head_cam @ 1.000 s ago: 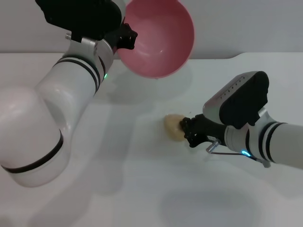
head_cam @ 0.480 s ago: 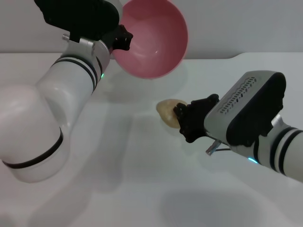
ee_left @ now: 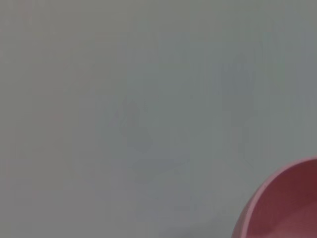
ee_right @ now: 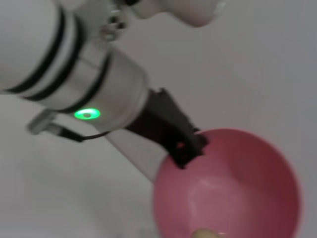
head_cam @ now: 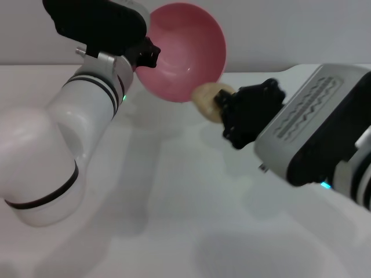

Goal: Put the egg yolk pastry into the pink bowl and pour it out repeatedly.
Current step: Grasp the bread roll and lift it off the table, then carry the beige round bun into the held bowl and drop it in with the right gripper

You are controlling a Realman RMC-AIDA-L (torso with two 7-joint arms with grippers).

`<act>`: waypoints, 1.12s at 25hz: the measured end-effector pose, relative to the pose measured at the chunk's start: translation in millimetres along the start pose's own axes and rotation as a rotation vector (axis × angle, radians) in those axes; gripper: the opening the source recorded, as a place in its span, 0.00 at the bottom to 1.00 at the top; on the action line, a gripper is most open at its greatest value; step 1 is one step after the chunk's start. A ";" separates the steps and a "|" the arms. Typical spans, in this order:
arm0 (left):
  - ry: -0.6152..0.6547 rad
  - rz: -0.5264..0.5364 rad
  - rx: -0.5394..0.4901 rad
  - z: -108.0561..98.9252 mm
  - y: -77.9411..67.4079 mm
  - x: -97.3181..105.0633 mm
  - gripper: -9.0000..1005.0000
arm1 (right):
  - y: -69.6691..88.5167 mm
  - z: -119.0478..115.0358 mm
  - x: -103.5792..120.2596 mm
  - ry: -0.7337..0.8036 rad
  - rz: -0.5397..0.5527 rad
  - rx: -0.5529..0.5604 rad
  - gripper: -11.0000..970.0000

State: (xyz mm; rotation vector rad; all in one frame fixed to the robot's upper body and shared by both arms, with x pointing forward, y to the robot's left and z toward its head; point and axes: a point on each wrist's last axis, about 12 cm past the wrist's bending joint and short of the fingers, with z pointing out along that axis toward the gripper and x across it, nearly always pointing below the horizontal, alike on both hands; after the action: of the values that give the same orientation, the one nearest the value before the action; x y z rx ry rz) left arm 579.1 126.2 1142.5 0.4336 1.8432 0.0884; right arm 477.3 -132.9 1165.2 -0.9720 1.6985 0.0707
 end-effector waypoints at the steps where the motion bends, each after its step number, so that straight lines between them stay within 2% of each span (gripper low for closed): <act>1: 0.005 0.000 -0.003 -0.5 0.8 1.8 0.01 | -2.6 -0.6 0.0 0.000 -0.001 0.009 0.01; 5: 0.014 0.013 -0.004 -3.2 1.6 6.2 0.01 | -16.2 -1.4 1.3 0.004 -0.004 0.050 0.01; 12: 0.002 0.051 0.033 -18.6 -10.3 6.0 0.01 | -34.9 5.4 0.8 0.002 -0.024 0.093 0.01; 24: -0.009 0.107 0.107 -34.8 -34.0 5.3 0.01 | -33.3 16.9 -5.7 -0.012 -0.059 0.068 0.05; 28: -0.021 0.107 0.127 -37.9 -39.1 2.5 0.01 | -28.9 23.3 -0.3 0.009 -0.065 0.046 0.06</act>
State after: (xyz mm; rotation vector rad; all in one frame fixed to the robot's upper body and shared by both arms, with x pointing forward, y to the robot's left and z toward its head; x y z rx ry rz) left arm 533.3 96.7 1141.4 0.6196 1.8109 0.0399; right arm 513.6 -140.1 1168.7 -0.9936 1.6685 -0.0158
